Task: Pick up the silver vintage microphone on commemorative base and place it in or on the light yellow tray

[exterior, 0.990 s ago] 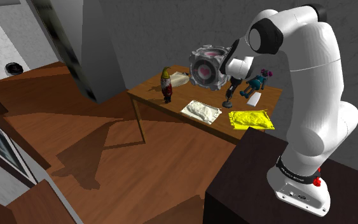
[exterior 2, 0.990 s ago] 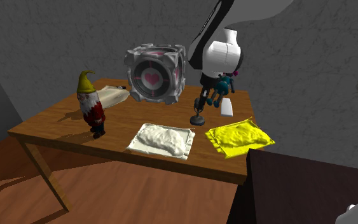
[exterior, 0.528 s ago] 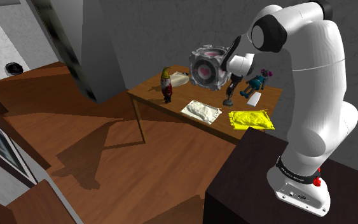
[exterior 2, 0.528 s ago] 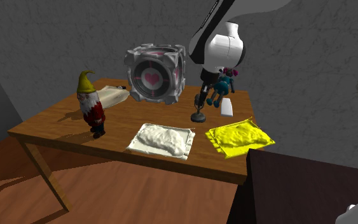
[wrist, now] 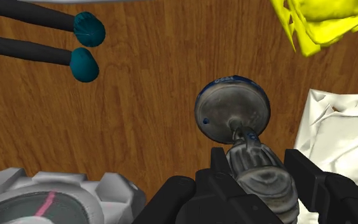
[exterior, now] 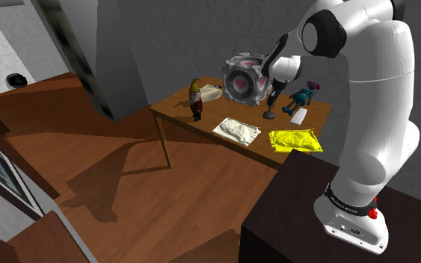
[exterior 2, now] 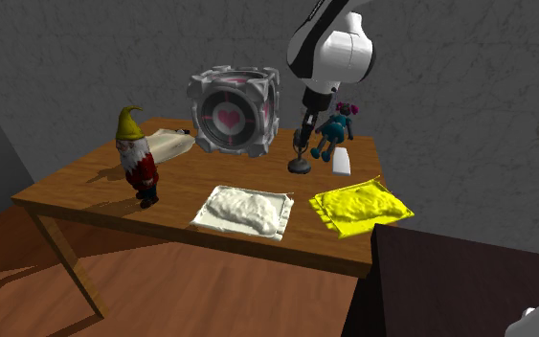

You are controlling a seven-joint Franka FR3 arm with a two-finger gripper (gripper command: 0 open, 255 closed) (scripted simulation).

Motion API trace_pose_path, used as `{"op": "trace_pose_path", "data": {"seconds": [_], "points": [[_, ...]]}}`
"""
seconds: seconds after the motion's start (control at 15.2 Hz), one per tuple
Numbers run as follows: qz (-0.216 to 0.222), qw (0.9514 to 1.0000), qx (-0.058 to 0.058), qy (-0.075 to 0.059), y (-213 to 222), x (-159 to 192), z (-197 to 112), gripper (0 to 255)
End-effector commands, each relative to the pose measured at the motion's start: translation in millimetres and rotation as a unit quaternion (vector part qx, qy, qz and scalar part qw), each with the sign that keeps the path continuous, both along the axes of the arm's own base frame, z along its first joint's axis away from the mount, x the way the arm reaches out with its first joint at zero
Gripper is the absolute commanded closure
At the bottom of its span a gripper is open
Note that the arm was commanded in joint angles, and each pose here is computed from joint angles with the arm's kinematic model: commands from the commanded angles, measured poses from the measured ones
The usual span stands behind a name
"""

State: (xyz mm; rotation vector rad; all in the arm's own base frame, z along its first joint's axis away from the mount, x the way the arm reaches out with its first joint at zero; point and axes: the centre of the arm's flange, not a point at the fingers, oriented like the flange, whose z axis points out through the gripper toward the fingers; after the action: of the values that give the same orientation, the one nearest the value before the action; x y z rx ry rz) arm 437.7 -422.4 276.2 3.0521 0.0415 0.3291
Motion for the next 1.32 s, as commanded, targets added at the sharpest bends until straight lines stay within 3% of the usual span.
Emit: {"op": "trace_pose_path", "data": {"seconds": [0.0,0.59,1.25], "points": [[0.000,1.0000,0.000,0.000,0,-1,11,255],[0.000,1.0000,0.000,0.000,0,-1,58,255],[0.000,1.0000,0.000,0.000,108,70,83,255]]}}
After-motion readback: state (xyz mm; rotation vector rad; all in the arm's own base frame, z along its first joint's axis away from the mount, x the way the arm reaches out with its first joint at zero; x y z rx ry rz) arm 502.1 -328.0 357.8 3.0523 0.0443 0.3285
